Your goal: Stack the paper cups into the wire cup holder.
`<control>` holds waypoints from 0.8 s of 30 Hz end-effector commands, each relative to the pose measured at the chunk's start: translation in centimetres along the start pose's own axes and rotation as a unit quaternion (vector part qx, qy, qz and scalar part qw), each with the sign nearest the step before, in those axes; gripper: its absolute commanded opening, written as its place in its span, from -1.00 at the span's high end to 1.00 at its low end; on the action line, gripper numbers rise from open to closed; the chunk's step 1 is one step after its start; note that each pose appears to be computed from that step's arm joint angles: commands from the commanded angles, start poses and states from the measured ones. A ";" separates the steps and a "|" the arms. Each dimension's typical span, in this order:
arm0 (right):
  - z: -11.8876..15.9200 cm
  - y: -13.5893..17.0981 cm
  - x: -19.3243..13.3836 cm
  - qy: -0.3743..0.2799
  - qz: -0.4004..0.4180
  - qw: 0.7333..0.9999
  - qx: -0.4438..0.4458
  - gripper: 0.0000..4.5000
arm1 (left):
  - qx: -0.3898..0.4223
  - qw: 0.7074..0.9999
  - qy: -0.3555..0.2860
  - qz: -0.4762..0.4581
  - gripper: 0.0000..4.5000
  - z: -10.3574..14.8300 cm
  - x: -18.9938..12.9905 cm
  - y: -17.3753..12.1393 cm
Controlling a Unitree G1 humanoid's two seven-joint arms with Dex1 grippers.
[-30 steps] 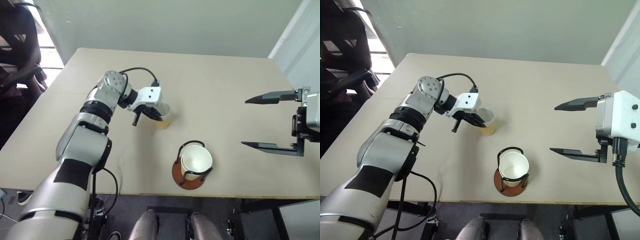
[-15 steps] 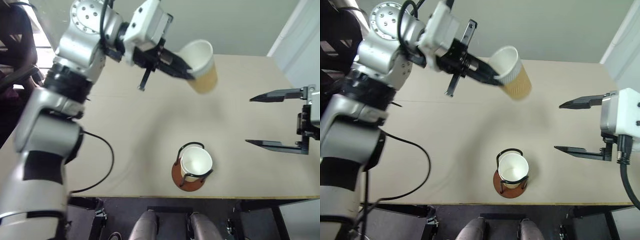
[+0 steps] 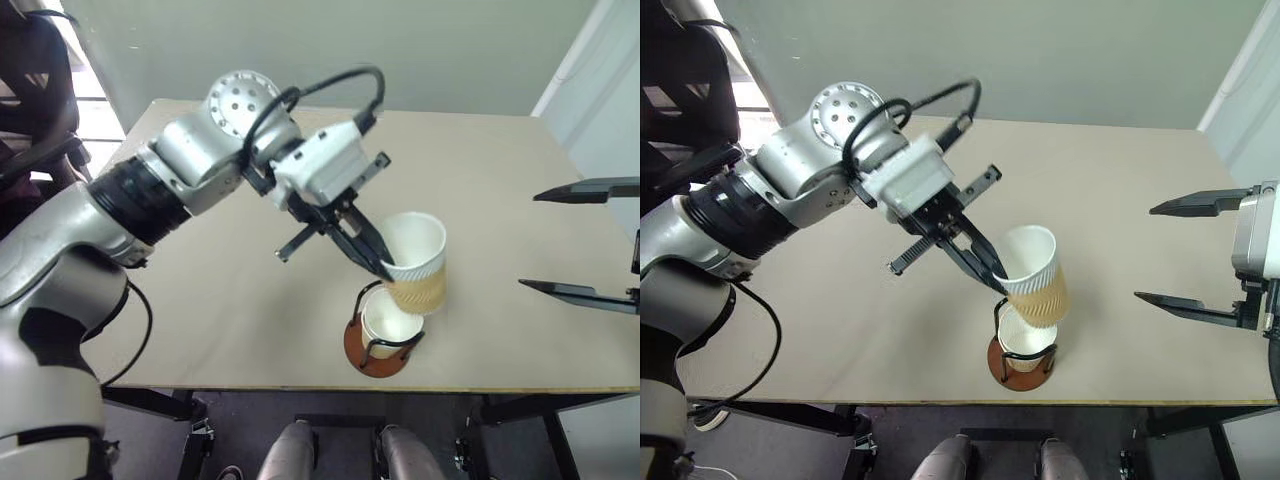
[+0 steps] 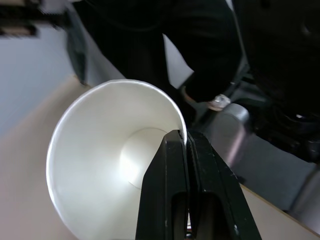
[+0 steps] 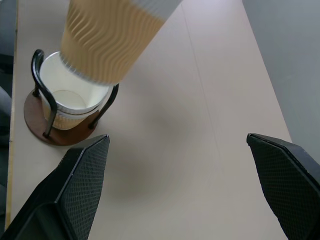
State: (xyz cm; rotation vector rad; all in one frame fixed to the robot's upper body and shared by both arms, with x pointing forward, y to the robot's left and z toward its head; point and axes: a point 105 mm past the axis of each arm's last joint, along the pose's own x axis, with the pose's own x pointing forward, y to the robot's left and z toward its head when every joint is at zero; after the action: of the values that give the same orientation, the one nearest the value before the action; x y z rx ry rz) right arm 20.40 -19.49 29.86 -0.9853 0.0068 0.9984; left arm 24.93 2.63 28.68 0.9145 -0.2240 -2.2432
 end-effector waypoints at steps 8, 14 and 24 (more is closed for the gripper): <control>0.8 0.0 -0.9 0.005 -0.029 1.000 -0.009 -1.00 | 0.029 0.997 0.049 -0.058 0.99 -1.1 0.9 -0.2; 0.7 0.1 -0.9 0.005 -0.030 0.999 -0.008 -1.00 | 0.021 0.996 0.056 -0.071 0.99 -1.8 1.1 -0.8; 0.7 0.0 -0.7 0.003 -0.029 1.000 -0.008 -1.00 | 0.032 0.992 0.084 -0.084 0.99 -3.1 1.2 -1.3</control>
State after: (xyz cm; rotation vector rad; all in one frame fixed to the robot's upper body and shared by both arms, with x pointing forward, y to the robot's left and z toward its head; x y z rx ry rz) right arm 19.95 -19.56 29.71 -0.9721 0.0164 0.9682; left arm 25.82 3.00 24.50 1.1229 -0.1192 -2.2931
